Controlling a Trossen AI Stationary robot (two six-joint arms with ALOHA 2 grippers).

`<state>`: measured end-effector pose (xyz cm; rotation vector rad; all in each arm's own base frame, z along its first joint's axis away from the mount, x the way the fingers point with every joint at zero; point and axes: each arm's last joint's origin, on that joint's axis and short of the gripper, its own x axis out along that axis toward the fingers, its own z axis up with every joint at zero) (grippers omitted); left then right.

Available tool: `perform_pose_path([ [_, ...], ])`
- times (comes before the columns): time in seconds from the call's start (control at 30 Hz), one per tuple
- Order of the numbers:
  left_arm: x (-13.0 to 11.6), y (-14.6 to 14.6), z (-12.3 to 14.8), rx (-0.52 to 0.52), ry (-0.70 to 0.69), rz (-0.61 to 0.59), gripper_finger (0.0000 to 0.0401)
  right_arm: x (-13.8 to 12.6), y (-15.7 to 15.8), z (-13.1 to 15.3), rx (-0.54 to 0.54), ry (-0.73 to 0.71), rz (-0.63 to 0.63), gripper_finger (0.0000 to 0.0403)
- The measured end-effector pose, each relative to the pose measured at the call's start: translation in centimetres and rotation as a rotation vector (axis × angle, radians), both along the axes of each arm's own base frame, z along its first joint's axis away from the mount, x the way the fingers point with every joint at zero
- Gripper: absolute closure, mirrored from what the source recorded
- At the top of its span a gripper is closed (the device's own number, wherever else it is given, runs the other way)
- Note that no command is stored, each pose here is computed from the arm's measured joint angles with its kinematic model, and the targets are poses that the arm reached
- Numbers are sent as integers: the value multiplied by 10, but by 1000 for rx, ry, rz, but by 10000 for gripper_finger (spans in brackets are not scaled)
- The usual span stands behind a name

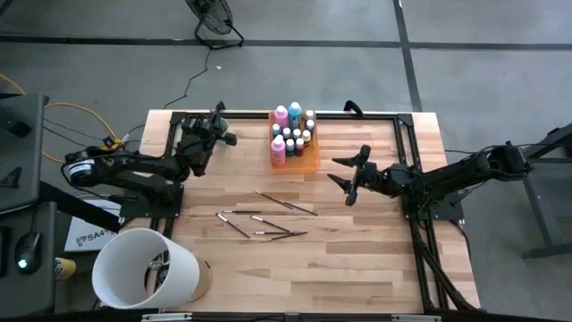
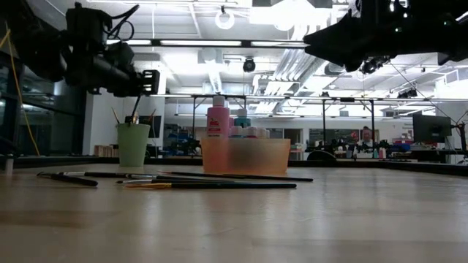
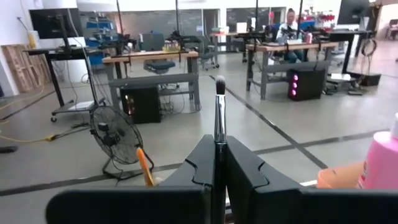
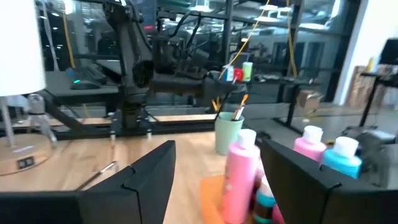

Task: Pick & Place Paint Supplies
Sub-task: Put the white paintbrush into the cup

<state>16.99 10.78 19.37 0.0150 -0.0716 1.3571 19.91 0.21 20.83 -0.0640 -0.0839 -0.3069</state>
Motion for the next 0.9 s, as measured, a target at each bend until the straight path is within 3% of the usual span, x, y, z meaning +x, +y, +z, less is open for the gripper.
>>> perform_pose_path([
  [0.2, 4, 1, 7, 44, -76, -22, 391, 0, -5, 1, -21, -6, -29, 172],
  [0.37, 8, 4, 18, 80, -24, 10, 391, 0, -10, 1, -24, -4, -36, 172],
  [0.77, -3, 24, 6, -2, -13, 71, 389, -1, -27, -1, -28, 24, -84, 172],
  [0.9, -4, 26, 4, -19, -21, 72, 352, -1, -28, -2, -30, 26, -69, 172],
])
